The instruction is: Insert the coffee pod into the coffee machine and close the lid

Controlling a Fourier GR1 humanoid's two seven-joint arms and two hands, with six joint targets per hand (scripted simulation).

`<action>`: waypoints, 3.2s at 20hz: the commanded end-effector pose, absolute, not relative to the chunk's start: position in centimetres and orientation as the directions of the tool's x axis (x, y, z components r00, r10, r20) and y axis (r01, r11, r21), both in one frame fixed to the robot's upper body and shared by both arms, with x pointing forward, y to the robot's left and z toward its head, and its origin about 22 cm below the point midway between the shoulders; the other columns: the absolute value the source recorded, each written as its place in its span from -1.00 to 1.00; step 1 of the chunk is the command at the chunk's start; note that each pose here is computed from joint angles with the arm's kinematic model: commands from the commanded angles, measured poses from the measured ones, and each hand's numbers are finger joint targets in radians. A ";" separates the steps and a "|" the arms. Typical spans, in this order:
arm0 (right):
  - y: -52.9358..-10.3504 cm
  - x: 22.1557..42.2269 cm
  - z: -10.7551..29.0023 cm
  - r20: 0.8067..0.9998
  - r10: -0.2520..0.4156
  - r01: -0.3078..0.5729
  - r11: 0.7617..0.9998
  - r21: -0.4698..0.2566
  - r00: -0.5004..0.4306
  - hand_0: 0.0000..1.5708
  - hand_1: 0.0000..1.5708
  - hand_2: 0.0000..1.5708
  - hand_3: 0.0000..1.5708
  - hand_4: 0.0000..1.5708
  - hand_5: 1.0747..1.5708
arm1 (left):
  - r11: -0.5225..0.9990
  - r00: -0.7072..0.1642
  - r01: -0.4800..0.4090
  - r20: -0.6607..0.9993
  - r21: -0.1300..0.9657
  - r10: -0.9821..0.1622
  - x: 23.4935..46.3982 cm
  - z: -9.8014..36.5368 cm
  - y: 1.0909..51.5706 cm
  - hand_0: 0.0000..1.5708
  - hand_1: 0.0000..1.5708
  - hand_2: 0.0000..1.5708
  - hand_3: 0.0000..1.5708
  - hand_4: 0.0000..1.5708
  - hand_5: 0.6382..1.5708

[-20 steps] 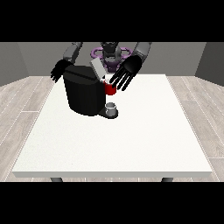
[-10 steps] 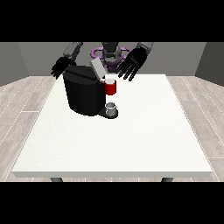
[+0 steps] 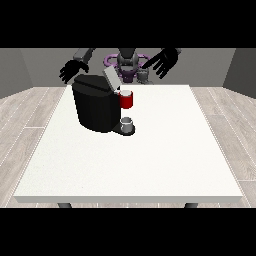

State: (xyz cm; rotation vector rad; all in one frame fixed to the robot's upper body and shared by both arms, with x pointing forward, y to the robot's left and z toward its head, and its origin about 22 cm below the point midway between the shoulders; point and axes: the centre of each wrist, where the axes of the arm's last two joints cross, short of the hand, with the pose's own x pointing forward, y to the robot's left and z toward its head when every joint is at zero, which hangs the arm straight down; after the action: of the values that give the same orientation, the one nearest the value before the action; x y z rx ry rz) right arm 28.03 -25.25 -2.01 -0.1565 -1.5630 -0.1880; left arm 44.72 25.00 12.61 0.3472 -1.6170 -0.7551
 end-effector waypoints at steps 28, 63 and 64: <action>-23.6 30.3 3.6 0.989 0.128 -0.059 0.989 -0.132 -0.069 -1.00 -1.00 -1.00 -1.00 -1.00 1.00 | 0.966 0.046 0.258 0.999 -0.001 -0.012 32.9 -4.0 24.6 -1.00 -1.00 -1.00 -1.00 -0.74 1.00; -20.8 38.8 6.6 0.975 0.153 -0.151 0.972 -0.178 -0.161 -1.00 -1.00 -1.00 -1.00 -1.00 1.00 | 0.991 -0.137 0.120 0.989 0.065 -0.048 30.7 3.8 27.1 -1.00 -1.00 -1.00 -1.00 -1.00 1.00; -22.7 39.4 7.7 0.977 0.148 -0.164 0.971 -0.173 -0.152 -1.00 -1.00 -1.00 -1.00 -1.00 1.00 | 0.992 -0.157 0.113 0.987 0.059 -0.041 31.1 4.6 26.6 -1.00 -1.00 -1.00 -1.00 -1.00 1.00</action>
State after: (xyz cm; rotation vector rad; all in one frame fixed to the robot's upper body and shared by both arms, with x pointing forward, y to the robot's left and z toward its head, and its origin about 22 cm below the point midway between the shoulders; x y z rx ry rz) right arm 38.53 -21.81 7.40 0.0092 -1.7269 0.2585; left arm 30.42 26.71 2.95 -0.0737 -1.6863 -0.1284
